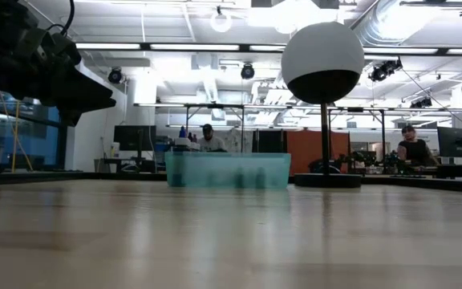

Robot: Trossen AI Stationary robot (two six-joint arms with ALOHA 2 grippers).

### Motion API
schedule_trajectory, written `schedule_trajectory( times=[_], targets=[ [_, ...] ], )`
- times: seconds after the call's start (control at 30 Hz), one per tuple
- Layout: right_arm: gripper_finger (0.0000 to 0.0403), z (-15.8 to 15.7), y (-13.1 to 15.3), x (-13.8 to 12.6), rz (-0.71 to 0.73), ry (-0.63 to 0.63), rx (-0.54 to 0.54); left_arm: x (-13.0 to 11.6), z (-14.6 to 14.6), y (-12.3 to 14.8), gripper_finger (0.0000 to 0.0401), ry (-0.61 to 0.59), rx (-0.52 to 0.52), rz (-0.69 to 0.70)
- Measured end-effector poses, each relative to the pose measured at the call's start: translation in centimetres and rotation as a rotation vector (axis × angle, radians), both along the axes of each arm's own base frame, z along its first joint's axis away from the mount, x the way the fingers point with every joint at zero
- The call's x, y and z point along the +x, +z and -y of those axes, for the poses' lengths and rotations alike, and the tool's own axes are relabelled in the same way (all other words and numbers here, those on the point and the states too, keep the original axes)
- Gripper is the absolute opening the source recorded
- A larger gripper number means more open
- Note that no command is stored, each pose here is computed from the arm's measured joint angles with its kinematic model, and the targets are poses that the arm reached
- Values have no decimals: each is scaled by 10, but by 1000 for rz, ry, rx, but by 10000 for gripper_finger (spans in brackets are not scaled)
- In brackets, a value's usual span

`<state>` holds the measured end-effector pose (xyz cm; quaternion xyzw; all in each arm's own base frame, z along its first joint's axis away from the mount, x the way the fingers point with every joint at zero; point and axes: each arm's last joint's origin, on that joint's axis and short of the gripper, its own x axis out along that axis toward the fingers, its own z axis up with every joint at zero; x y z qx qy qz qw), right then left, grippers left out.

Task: Pick & Place food coloring
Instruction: Return to Home Position

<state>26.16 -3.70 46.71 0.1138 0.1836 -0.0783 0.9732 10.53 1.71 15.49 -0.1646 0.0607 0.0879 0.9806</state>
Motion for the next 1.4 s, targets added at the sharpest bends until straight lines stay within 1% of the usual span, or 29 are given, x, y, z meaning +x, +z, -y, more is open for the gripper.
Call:
schedule_trajectory(
  times=[0.1, 0.2, 0.33, 0.43, 0.63, 0.73, 0.83, 0.97, 1.1, 1.2, 1.3, 1.4],
  targets=[
    [6, -3, 13, -22, 46, -8, -13, 0, 0, 0, 127, 0, 0, 0],
    [2, -5, 21, -46, 58, -34, -24, 0, 0, 0, 127, 0, 0, 0],
    [1, -9, 27, -76, 47, -80, -39, 0, 0, 0, 127, 0, 0, 0],
    [1, -14, 31, -95, 56, -91, -49, 0, 0, 0, 127, 0, 0, 0],
    [0, -23, 43, -141, 149, -105, -65, 0, 0, 0, 127, 0, 0, 0],
    [0, -27, 40, -159, 213, -113, -70, 0, 0, 0, 127, 0, 0, 0],
    [0, -30, 18, -175, 294, -90, -50, 0, 0, 0, 127, 0, 0, 0],
    [0, -31, -33, -189, 418, -85, -7, 0, 0, 0, 127, 0, 0, 0],
    [0, -31, -83, -191, 550, -83, -8, 0, 0, 0, 127, 0, 0, 0],
    [0, -31, -113, -190, 643, -84, -17, 0, 0, 0, 127, 0, 0, 0],
    [0, -31, -144, -183, 686, -84, -24, 0, 0, 0, 127, 0, 0, 0],
    [0, -31, -173, -176, 727, -91, 2, 0, 0, 0, 127, 0, 0, 0]
  ],
)
